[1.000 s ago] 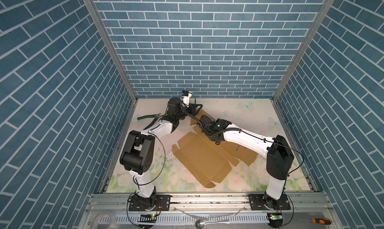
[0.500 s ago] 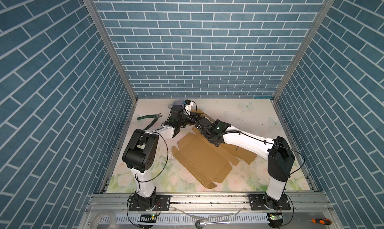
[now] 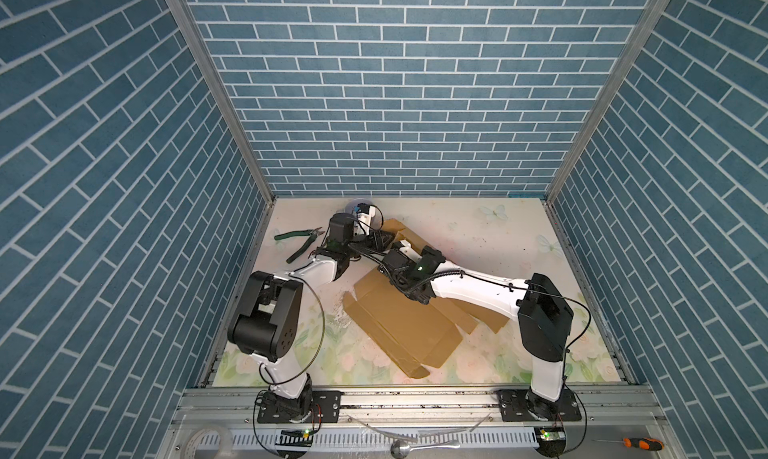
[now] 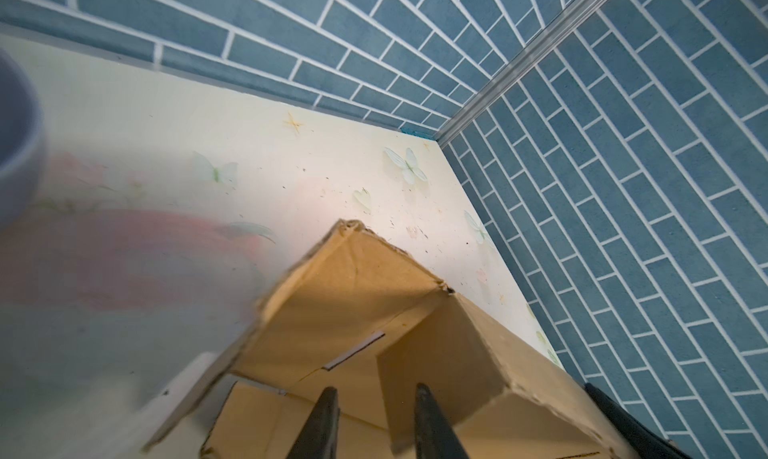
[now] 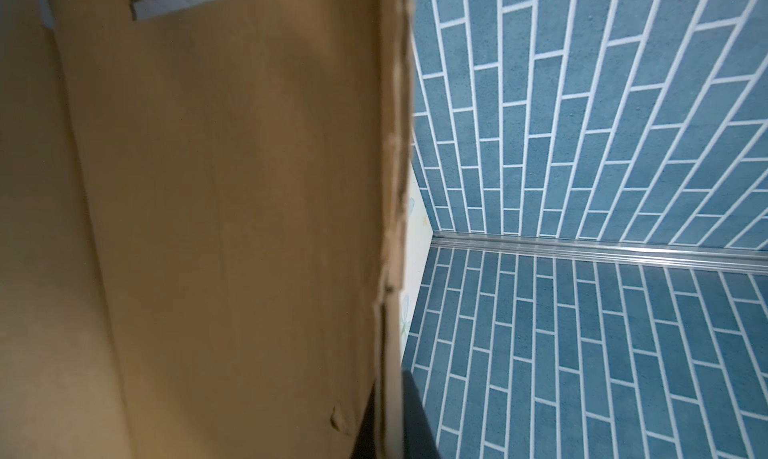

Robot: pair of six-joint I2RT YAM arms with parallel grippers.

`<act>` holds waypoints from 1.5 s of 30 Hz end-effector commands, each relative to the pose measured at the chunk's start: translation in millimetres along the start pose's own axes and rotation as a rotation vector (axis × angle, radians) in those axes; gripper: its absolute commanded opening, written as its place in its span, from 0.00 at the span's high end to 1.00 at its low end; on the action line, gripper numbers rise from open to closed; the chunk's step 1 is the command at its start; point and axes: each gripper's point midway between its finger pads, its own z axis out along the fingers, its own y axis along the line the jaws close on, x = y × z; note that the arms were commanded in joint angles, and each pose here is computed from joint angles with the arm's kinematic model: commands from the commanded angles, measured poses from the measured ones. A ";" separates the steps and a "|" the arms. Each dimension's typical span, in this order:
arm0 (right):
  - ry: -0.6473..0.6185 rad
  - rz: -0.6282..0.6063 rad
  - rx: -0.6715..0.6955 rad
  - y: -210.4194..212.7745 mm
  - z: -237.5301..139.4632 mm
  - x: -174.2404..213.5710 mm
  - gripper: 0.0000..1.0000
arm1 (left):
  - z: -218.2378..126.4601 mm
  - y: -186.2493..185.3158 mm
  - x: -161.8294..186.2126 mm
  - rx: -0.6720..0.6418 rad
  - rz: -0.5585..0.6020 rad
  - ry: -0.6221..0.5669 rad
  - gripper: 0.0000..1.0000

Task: Fold the paper box

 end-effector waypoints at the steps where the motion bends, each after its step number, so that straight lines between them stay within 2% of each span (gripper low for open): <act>1: -0.011 0.036 0.051 -5.9 -3.0 2.9 1.00 | -21.9 10.2 -0.8 -0.069 0.032 0.027 0.66; 6: -0.026 0.030 0.030 2.4 -2.7 1.9 1.00 | -36.1 36.3 -6.3 -0.200 0.102 0.055 0.62; 9: -0.038 0.026 0.011 7.6 -2.4 0.9 1.00 | -32.2 54.4 -4.4 -0.239 0.144 0.120 0.50; 14: -0.050 0.021 -0.017 13.4 -0.9 1.6 1.00 | -15.9 56.1 7.9 -0.142 0.216 0.225 0.37; 22: -0.070 0.017 -0.029 15.6 -1.0 -1.7 1.00 | 1.7 49.4 -2.0 -0.061 0.359 0.181 0.38; 34: -0.088 0.015 -0.025 11.6 -2.7 -7.3 1.00 | 24.4 39.5 4.4 -0.022 0.519 0.173 0.58; 44: -0.079 0.012 -0.019 12.1 -0.6 -5.8 1.00 | 17.4 34.2 -4.8 -0.047 0.590 0.090 0.97; 45: -0.077 0.008 -0.016 12.1 -0.3 -5.7 1.00 | 16.5 33.8 -5.9 -0.050 0.592 0.088 0.99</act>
